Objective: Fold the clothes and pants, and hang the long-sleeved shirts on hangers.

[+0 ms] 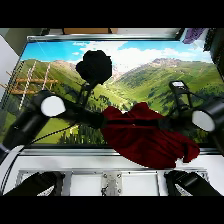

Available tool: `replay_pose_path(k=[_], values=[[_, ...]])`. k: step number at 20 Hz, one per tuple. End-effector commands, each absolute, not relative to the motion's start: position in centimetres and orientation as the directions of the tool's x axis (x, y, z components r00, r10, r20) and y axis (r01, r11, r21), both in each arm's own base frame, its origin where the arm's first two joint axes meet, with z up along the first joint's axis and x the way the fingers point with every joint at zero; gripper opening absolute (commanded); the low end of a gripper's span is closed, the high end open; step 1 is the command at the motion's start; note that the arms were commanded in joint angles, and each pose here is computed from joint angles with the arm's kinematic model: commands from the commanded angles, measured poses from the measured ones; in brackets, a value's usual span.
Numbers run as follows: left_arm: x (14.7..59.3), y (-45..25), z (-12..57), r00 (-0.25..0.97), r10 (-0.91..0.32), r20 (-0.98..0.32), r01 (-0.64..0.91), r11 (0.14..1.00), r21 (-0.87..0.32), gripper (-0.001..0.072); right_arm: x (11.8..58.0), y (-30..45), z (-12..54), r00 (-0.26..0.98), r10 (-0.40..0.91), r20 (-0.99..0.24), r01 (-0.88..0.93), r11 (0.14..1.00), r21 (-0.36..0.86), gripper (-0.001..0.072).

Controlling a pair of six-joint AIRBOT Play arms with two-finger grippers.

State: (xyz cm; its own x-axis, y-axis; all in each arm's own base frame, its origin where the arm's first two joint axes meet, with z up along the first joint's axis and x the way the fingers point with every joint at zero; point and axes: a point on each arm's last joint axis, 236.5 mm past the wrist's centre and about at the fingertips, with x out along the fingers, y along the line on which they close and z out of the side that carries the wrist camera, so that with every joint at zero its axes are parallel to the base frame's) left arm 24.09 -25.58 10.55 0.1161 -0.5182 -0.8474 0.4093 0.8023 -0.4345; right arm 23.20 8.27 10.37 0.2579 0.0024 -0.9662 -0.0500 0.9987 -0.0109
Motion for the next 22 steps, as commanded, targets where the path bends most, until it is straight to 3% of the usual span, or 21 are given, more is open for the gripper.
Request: replay_pose_path(k=[1,4,7,10,14,16,18,20,22], values=[[24.6,-25.0,16.0,0.225,-0.562,-0.796,0.459,0.782,-0.422,0.0018,21.3,8.1,12.6,0.272,0.041,-0.961,-0.034,0.999,0.033,0.0021],[27.5,-26.6,24.1,0.367,-0.641,-0.674,0.537,0.737,-0.41,0.0018,26.8,8.6,19.4,0.542,0.08,-0.837,-0.038,0.997,0.071,0.002],[30.0,-28.2,35.0,0.501,-0.727,-0.47,0.626,0.679,-0.382,0.0018,31.5,10.6,31.8,0.807,0.198,-0.556,-0.109,0.976,0.19,0.002],[29.2,-28.4,46.1,0.58,-0.788,-0.207,0.72,0.614,-0.324,0.0019,31.1,10.7,42.8,0.926,0.265,-0.27,-0.192,0.944,0.267,0.002],[27.1,-25.4,54.6,0.638,-0.754,0.158,0.752,0.564,-0.342,0.0018,27.1,9.6,51.6,0.95,0.313,0.007,-0.299,0.901,0.315,0.002],[25.7,-23.8,55.3,0.64,-0.725,0.254,0.756,0.535,-0.378,0.0018,25.8,9.2,52.6,0.946,0.322,0.044,-0.318,0.892,0.322,0.002],[25.1,-23.4,54.1,0.647,-0.726,0.234,0.748,0.542,-0.385,0.0018,25.7,9.2,51.9,0.947,0.32,0.017,-0.308,0.895,0.323,0.002],[25.6,-24.0,51.7,0.65,-0.743,0.161,0.732,0.556,-0.394,0.0019,27.1,9.2,48.9,0.95,0.294,-0.105,-0.25,0.918,0.308,0.0019],[27.8,-25.1,46.2,0.668,-0.743,-0.036,0.681,0.63,-0.373,0.0018,29.4,9.4,43.5,0.918,0.243,-0.314,-0.169,0.955,0.245,0.0019]])
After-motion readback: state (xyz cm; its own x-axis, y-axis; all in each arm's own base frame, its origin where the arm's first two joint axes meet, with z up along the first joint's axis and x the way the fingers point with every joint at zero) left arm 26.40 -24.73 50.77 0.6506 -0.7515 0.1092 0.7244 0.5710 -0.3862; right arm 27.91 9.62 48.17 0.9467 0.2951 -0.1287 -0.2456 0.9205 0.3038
